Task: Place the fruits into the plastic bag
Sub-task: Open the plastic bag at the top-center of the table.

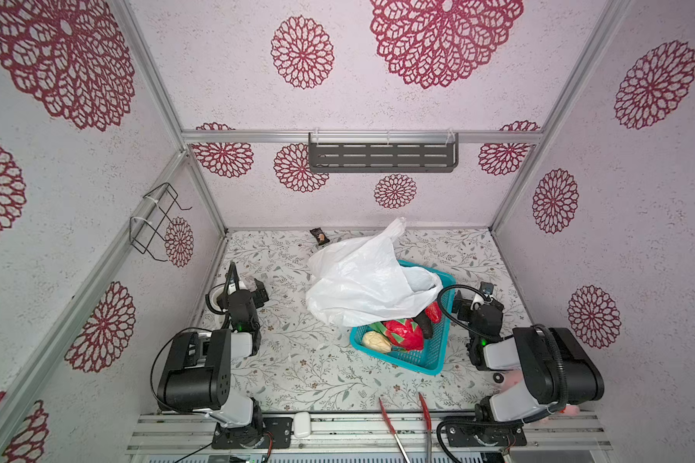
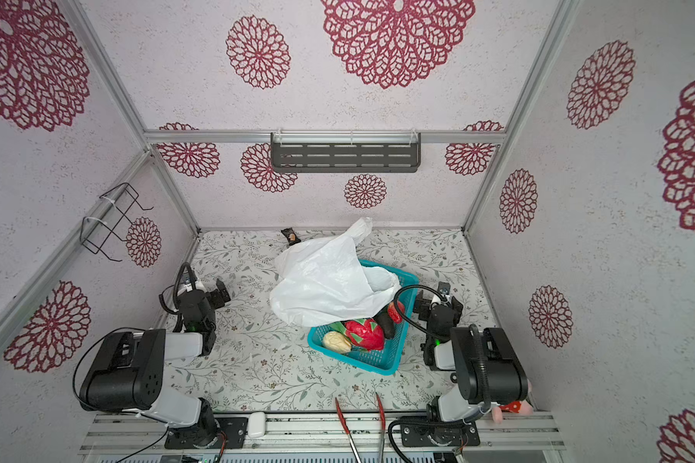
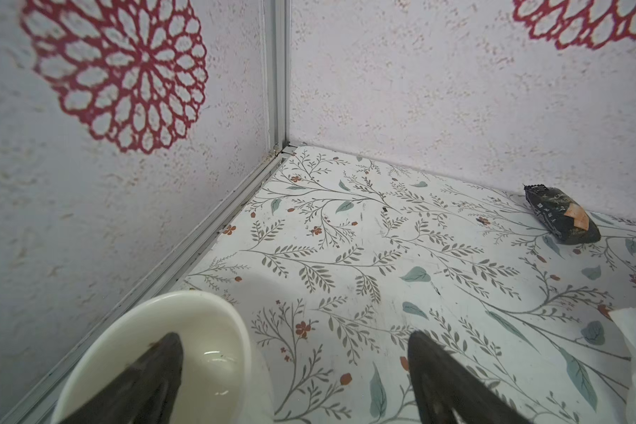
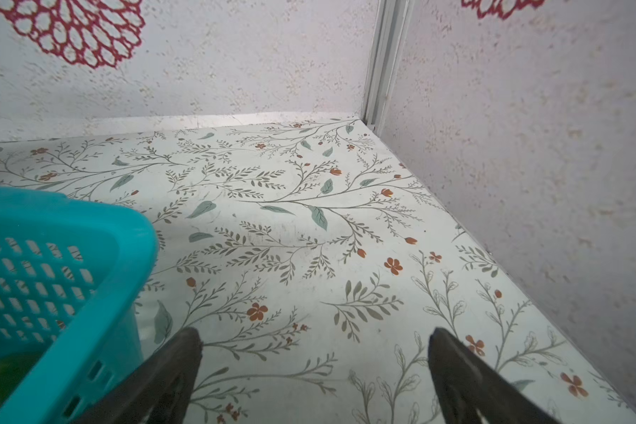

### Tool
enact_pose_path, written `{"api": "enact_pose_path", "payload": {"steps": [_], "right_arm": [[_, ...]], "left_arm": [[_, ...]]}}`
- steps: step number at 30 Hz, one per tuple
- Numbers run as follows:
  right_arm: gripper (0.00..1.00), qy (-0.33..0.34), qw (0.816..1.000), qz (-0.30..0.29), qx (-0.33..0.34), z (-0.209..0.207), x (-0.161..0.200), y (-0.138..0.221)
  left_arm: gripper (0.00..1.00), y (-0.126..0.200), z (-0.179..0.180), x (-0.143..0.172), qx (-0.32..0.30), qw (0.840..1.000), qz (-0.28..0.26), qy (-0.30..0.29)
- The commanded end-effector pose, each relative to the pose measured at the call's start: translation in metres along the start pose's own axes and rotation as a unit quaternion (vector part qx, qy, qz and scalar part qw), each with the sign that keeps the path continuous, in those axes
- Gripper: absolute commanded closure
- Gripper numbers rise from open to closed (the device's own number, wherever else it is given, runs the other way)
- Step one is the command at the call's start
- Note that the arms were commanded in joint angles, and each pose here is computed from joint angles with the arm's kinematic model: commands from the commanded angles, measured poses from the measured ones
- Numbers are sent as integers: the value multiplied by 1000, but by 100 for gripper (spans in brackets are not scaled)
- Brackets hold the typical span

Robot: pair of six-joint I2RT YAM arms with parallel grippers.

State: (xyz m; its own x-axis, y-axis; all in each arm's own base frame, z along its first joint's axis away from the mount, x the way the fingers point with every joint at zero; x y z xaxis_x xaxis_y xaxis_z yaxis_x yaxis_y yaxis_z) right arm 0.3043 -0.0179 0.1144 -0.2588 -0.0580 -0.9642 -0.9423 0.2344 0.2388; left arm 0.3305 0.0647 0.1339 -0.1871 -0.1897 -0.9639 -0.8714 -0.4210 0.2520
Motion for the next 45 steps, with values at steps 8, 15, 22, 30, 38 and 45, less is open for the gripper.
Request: {"api": "enact_pose_path", "payload": {"steps": [8,15,22,30,38,45], "right_arm": [[1,-9,1000,-30,-4,-1,-13,-1],[1,-9,1000,-29,-4,-1,-13,-1],[1,-10,1000,-29,-4,-1,-13,-1],[1,-10,1000,-30,-4,-1,-13,-1],[1,-8,1000,-27,-3,0,-12,-1],[1,-13,999,-29,-7,0,-13,-1]], "left_arm": [[3,-2,0,-5,5,1000,-10,-3],[3,-2,0,-5,4,1000,-10,-3],[3,-2,0,-5,4,1000,-10,-3],[2,-2,0,-5,4,1000,-10,-3],[3,-2,0,-5,4,1000,-11,-3],[3,-1,0,-5,4,1000,-12,-2]]}}
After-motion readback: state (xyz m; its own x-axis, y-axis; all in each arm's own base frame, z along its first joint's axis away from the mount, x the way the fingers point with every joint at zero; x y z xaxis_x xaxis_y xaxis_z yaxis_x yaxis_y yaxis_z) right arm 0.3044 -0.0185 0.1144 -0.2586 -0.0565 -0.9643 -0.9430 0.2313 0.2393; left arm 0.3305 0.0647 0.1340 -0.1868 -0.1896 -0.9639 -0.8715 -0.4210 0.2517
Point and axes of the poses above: each gripper's point midway between its finger pads, its own y axis back along the fingers, its own z axis along the line the jaws close on, x = y × z, the point moved 7 cm from there along y, back along the fingers, and after that the axes turned 5 degrees about y, right-handed, at the moved point
